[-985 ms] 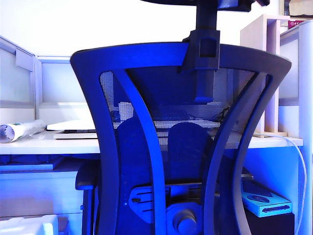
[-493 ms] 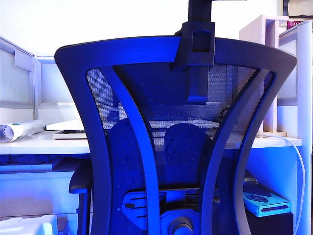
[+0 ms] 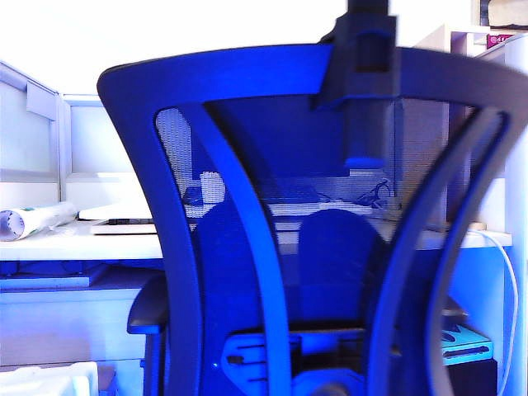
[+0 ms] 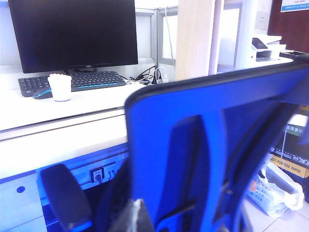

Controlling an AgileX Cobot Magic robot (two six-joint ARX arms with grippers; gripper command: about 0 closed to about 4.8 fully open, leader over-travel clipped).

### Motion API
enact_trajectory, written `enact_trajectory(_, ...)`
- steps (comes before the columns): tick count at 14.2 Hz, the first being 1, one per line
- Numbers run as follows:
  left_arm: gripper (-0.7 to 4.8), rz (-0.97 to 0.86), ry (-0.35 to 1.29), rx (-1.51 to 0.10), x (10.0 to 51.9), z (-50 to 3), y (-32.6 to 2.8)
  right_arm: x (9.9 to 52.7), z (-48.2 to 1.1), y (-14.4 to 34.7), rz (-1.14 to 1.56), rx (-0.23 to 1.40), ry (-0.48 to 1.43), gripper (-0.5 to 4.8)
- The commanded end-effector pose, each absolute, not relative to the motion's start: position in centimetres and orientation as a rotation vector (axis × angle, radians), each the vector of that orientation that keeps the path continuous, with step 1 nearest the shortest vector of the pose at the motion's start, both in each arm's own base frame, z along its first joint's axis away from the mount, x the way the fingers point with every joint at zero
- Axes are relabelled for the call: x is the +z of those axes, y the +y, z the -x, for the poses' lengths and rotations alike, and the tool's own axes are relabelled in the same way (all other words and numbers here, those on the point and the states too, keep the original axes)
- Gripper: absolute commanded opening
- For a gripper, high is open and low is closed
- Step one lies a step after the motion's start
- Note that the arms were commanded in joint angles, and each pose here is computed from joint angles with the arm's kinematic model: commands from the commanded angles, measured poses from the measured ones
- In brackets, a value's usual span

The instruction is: Pull out the black chair under the table.

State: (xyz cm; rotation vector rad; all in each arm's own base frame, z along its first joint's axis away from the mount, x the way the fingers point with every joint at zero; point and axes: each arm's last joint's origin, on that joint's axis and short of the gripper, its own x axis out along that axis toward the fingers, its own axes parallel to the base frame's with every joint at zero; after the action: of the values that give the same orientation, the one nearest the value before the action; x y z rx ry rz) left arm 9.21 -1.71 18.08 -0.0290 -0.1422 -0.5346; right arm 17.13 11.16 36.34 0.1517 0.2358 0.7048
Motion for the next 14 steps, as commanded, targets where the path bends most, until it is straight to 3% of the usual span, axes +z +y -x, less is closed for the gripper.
enact_trajectory(1, -0.05, 0.028, -0.146, -0.533, 18.10, -9.21, -1.70, 39.95, -15.38, 10.26, -0.307, 0.758, 0.052, -0.09)
enact_trajectory(9, -0.05, 0.030, -0.136, -0.533, 18.01, -9.23, -1.70, 39.42, -15.10, 10.19, -0.295, 0.775, 0.118, -0.02)
enact_trajectory(10, -0.05, 0.030, -0.136, -0.533, 18.01, -9.23, -1.70, 39.53, -14.89, 10.08, -0.296, 0.782, 0.112, 1.90)
enact_trajectory(11, -0.05, 0.030, -0.136, -0.533, 18.01, -9.23, -1.70, 39.60, -14.73, 9.94, -0.297, 0.770, 0.108, 2.86)
enact_trajectory(12, -0.05, 0.030, -0.136, -0.533, 18.01, -9.23, -1.70, 39.63, -14.66, 9.89, -0.297, 0.770, 0.107, 2.90)
enact_trajectory(14, -0.05, 0.030, -0.136, -0.532, 18.01, -9.23, -1.70, 39.74, -14.52, 9.78, -0.298, 0.762, 0.099, 4.42)
